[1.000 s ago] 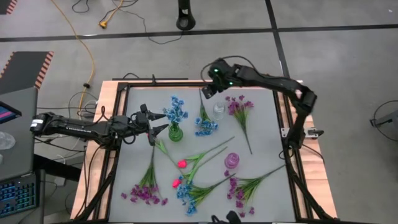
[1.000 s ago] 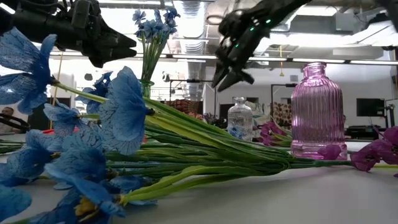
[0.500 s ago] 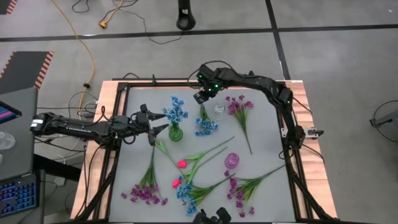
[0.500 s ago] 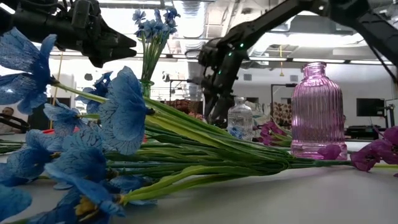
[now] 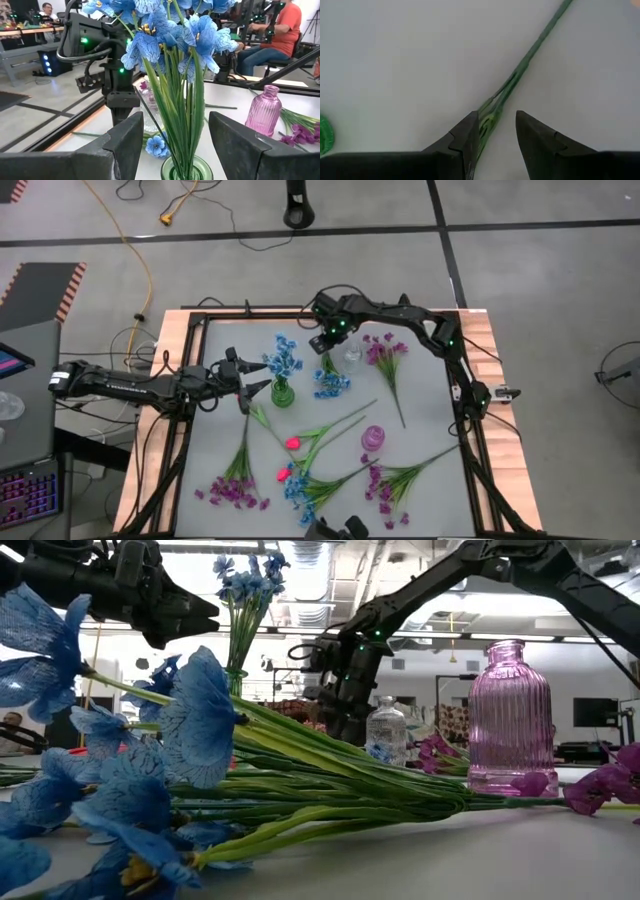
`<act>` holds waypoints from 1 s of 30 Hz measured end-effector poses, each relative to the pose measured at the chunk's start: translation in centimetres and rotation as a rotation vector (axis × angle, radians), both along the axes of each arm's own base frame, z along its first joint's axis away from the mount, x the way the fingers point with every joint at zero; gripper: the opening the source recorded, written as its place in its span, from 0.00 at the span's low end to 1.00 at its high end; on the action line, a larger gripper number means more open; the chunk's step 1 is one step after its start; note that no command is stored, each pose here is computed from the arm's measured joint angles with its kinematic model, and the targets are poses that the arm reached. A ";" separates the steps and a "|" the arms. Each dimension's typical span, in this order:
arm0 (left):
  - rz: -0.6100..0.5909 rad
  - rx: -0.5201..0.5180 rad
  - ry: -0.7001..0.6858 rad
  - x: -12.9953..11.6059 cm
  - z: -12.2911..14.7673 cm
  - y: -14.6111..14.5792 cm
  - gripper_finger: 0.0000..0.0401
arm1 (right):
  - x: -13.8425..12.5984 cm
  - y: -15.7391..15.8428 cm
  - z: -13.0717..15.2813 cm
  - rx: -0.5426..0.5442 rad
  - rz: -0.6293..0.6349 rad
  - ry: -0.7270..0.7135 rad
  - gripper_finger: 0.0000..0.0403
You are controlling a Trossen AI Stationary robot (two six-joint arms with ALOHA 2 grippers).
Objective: Sort flowers into vase by color
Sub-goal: Put the top blue flowers into the green flower vase
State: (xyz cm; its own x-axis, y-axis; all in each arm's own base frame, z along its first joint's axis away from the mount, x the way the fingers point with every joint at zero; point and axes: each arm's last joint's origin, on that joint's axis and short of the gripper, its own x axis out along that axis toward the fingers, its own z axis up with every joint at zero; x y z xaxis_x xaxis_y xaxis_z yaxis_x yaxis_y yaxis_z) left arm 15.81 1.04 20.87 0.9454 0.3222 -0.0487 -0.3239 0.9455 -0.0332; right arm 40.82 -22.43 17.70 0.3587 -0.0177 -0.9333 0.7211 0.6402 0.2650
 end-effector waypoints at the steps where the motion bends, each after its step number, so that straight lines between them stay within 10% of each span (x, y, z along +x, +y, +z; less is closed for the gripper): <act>1: 0.000 0.000 0.000 0.0 0.0 0.0 0.53 | 0.0 0.1 0.0 0.001 0.001 0.001 0.39; 30: 0.000 -0.011 0.008 0.0 -0.1 0.0 0.53 | 0.9 2.8 -0.9 -0.007 0.025 0.097 0.39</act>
State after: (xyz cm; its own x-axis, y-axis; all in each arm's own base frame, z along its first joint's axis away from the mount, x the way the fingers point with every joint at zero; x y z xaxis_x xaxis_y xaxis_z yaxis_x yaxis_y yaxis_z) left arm 15.81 1.03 20.76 0.9449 0.3218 -0.0601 -0.3245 0.9450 -0.0413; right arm 41.69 -19.65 16.79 0.2673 -0.0169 -0.9635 0.7271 0.6596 0.1902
